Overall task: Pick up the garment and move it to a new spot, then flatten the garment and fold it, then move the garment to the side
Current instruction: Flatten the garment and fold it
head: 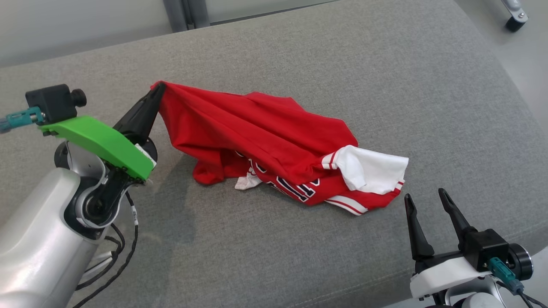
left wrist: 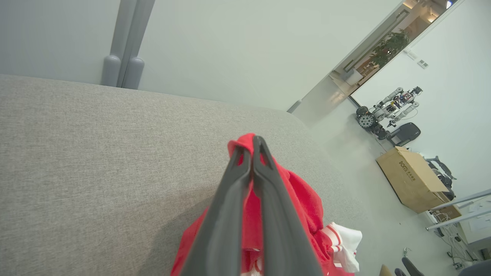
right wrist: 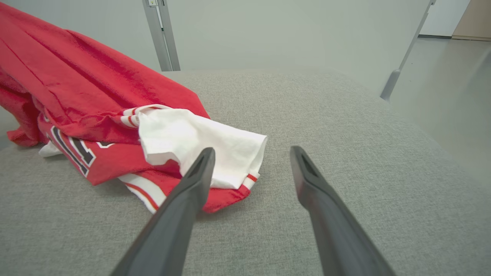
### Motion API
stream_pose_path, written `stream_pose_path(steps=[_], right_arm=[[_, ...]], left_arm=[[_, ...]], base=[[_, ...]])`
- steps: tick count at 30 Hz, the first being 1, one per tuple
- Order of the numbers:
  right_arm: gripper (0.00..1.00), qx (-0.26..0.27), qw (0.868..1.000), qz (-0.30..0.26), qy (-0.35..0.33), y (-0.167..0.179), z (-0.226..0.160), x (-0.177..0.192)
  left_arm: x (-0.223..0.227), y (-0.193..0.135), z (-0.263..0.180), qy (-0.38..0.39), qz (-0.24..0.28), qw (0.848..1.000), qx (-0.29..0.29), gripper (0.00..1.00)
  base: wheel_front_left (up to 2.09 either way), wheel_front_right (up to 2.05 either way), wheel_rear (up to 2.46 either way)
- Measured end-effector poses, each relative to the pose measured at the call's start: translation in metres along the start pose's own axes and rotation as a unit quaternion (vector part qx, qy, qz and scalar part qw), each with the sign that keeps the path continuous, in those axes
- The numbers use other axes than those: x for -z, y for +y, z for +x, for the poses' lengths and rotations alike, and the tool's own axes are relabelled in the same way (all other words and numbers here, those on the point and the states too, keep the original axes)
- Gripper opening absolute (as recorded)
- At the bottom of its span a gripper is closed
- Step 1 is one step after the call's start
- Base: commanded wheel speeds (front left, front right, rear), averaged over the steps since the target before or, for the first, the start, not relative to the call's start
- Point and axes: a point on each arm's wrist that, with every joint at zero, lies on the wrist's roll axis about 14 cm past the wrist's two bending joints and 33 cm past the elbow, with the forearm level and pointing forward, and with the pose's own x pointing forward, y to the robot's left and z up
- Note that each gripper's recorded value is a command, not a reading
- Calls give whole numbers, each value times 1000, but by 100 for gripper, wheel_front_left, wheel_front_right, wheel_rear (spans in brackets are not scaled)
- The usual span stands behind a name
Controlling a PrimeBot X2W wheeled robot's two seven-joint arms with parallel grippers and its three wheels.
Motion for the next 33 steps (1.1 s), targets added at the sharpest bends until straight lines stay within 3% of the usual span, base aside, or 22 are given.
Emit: stream_pose_path(steps=[12,17,23,33], right_arm=[[100,-26,1000,6,-12,16,2,-6],[100,-33,999,11,-20,21,3,-11],[100,-19,1000,18,-14,13,-2,-7],[100,-17,1000,3,5,11,-4,4]], left_arm=[[-88,-48,-20,-70,90,993,-6,0],[-97,-57,-29,-72,114,991,-3,0],[-45,-17,-57,-30,87,995,-44,0],[89,34,-140,60,10,994,-93,0]], base=[[0,0,0],[0,0,0],[0,0,0],[0,0,0]])
